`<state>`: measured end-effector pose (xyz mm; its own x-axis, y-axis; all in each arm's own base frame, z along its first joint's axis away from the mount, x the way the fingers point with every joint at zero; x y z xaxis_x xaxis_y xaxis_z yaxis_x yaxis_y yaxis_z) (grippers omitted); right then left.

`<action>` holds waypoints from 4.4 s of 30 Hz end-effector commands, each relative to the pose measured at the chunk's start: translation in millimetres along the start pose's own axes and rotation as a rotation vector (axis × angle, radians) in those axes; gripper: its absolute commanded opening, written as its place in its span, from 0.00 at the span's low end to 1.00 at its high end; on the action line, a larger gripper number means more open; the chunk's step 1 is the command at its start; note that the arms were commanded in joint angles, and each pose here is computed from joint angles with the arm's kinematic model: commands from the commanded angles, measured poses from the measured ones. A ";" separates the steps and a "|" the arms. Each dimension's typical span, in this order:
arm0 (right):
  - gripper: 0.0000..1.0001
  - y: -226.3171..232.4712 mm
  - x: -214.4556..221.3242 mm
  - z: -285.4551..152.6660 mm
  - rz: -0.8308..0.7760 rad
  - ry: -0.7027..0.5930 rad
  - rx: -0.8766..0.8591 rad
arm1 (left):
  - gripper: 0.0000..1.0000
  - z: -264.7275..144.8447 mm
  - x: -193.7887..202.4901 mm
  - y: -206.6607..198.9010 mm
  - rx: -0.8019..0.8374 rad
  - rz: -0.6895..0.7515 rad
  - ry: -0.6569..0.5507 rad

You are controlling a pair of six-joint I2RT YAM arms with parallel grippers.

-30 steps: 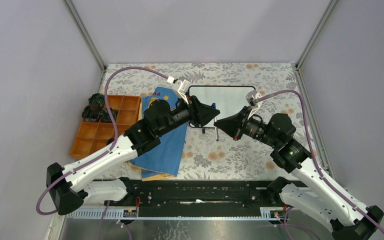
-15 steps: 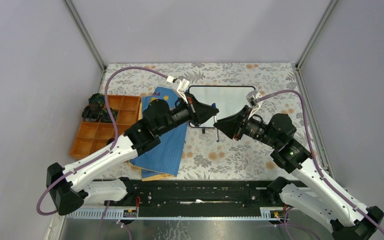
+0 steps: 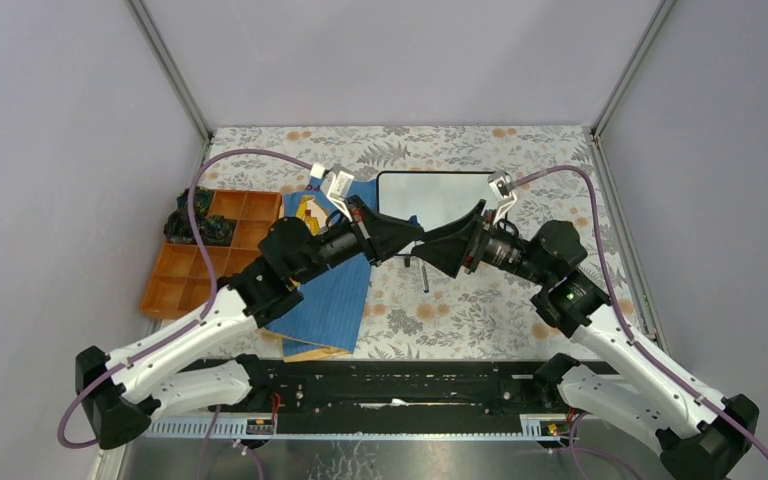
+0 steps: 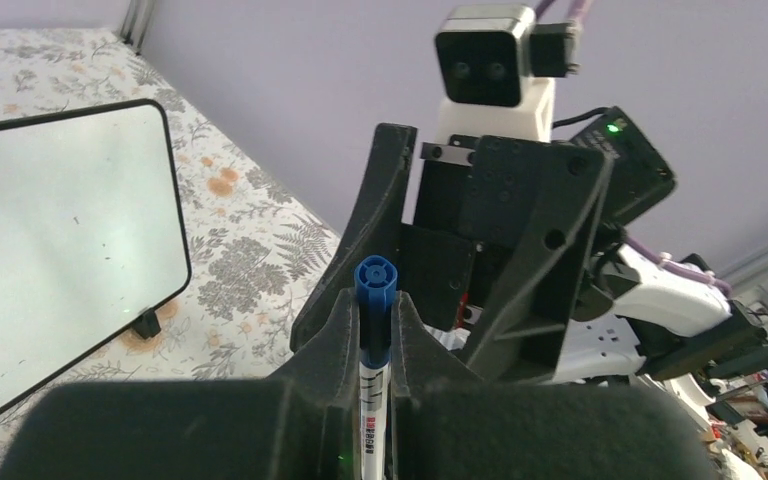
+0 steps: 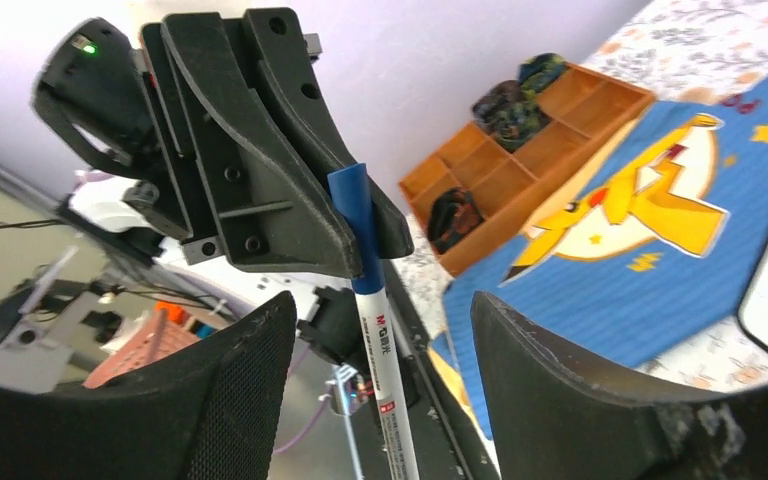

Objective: Write a sentence on the whiteboard
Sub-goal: Open the whiteboard marker at the center of the board, then place the pen cap at the center of the board.

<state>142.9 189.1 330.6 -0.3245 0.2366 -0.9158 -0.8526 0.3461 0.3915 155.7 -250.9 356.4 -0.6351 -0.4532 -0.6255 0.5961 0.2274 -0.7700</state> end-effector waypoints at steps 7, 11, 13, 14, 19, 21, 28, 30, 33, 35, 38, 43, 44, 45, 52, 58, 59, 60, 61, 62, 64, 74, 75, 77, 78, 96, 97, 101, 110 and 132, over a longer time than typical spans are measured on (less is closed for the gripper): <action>0.64 27.2 -21.5 7.2 0.062 -0.071 -0.273 | 0.00 -20.0 -14.9 -27.2 0.166 0.018 -0.083; 0.62 27.0 -19.0 8.6 0.083 -0.048 -0.286 | 0.00 -21.3 -15.5 -29.4 0.177 0.012 -0.087; 0.56 26.9 -18.6 8.5 0.088 -0.044 -0.286 | 0.00 -21.0 -15.8 -29.8 0.181 0.011 -0.086; 0.51 26.8 -18.4 8.4 0.090 -0.044 -0.287 | 0.00 -21.1 -15.8 -30.4 0.184 0.011 -0.086; 0.29 26.0 -16.5 8.6 0.097 -0.032 -0.284 | 0.00 -20.2 -15.7 -30.8 0.190 0.004 -0.083; 0.22 25.9 -15.4 8.0 0.099 -0.029 -0.283 | 0.00 -20.6 -15.9 -31.1 0.192 0.002 -0.086; 0.02 23.8 -7.4 3.0 0.092 -0.001 -0.257 | 0.00 -20.1 -22.2 -36.4 0.197 -0.006 -0.120; 0.00 22.9 -4.1 0.7 0.091 0.003 -0.244 | 0.00 -19.6 -25.8 -39.1 0.198 -0.010 -0.138; 0.00 20.9 1.6 -2.7 0.086 0.012 -0.224 | 0.00 -18.5 -30.5 -42.5 0.200 -0.015 -0.159; 0.00 19.8 4.6 -4.6 0.083 0.018 -0.211 | 0.00 -17.4 -32.5 -43.9 0.201 -0.020 -0.169; 0.00 17.7 10.0 -7.0 0.079 0.028 -0.196 | 0.00 -16.1 -34.2 -45.4 0.203 -0.023 -0.175; 0.00 15.6 15.2 -10.0 0.075 0.040 -0.174 | 0.00 -17.4 -38.4 -47.4 0.201 -0.023 -0.200; 0.00 15.1 16.0 -10.4 0.076 0.042 -0.169 | 0.00 -17.5 -38.9 -47.7 0.202 -0.022 -0.201; 0.00 15.4 16.1 -11.3 0.076 0.040 -0.166 | 0.00 -17.9 -39.9 -48.2 0.203 -0.019 -0.205; 0.00 13.3 22.5 -15.2 0.082 0.045 -0.142 | 0.00 -16.9 -45.1 -51.4 0.209 -0.011 -0.220; 0.00 14.0 23.9 -20.0 0.074 0.043 -0.124 | 0.00 -13.5 -45.9 -52.9 0.220 -0.006 -0.212; 0.00 14.2 23.8 -20.9 0.069 0.044 -0.121 | 0.00 -13.2 -45.7 -52.5 0.220 -0.006 -0.213; 0.00 13.9 24.3 -21.5 0.066 0.047 -0.116 | 0.00 -12.7 -45.1 -51.5 0.218 -0.006 -0.213; 0.00 13.7 25.3 -22.4 0.060 0.052 -0.112 | 0.00 -12.3 -45.5 -50.7 0.215 -0.006 -0.216; 0.00 12.3 27.4 -23.2 0.057 0.058 -0.102 | 0.00 -11.9 -45.6 -49.8 0.210 -0.004 -0.218; 0.00 10.5 31.4 -24.7 0.057 0.064 -0.089 | 0.00 -10.6 -46.2 -49.1 0.203 -0.003 -0.219; 0.00 9.8 37.4 -28.2 0.065 0.067 -0.087 | 0.00 -5.4 -47.7 -50.7 0.217 -0.025 -0.215; 0.00 9.7 37.8 -28.7 0.064 0.066 -0.085 | 0.00 -5.7 -49.1 -51.1 0.214 -0.026 -0.224; 0.00 9.1 39.5 -29.5 0.066 0.067 -0.081 | 0.00 -5.7 -51.3 -51.1 0.202 -0.026 -0.240; 0.00 8.7 40.7 -29.7 0.069 0.070 -0.080 | 0.00 -5.8 -52.4 -51.1 0.197 -0.025 -0.248; 0.00 5.0 21.1 -48.3 -0.052 0.023 0.154 | 0.00 -0.6 -54.0 -30.3 0.045 0.006 -0.272; 0.00 -0.2 14.9 -54.4 -0.081 0.016 0.269 | 0.00 -0.8 -50.5 -22.5 -0.004 0.022 -0.257; 0.00 -21.1 -8.9 -86.8 -0.188 -0.035 0.714 | 0.00 7.2 -35.2 14.7 -0.239 0.090 -0.156; 0.00 -29.7 -32.7 -122.0 -0.270 -0.106 1.058 | 0.00 64.8 51.9 48.8 -0.454 0.218 0.237; 0.00 -12.7 -38.6 -167.4 -0.355 -0.268 1.099 | 0.00 167.1 207.3 133.0 -0.600 0.304 0.628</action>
<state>98.9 29.1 341.5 0.0194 0.0933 -0.9954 -0.0609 0.9939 0.0920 187.3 -452.1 152.3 -0.7676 0.1677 -0.6186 0.5123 0.7406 -0.4348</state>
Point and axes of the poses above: each gripper's point midway between its finger pads, its own z axis out along the fingers, its own y axis along the line the jaws close on, x = y × z, the point moved 9 cm from there along -z, back along the fingers, and after that the axes turned 14 degrees about -z, right-handed, at the moved point
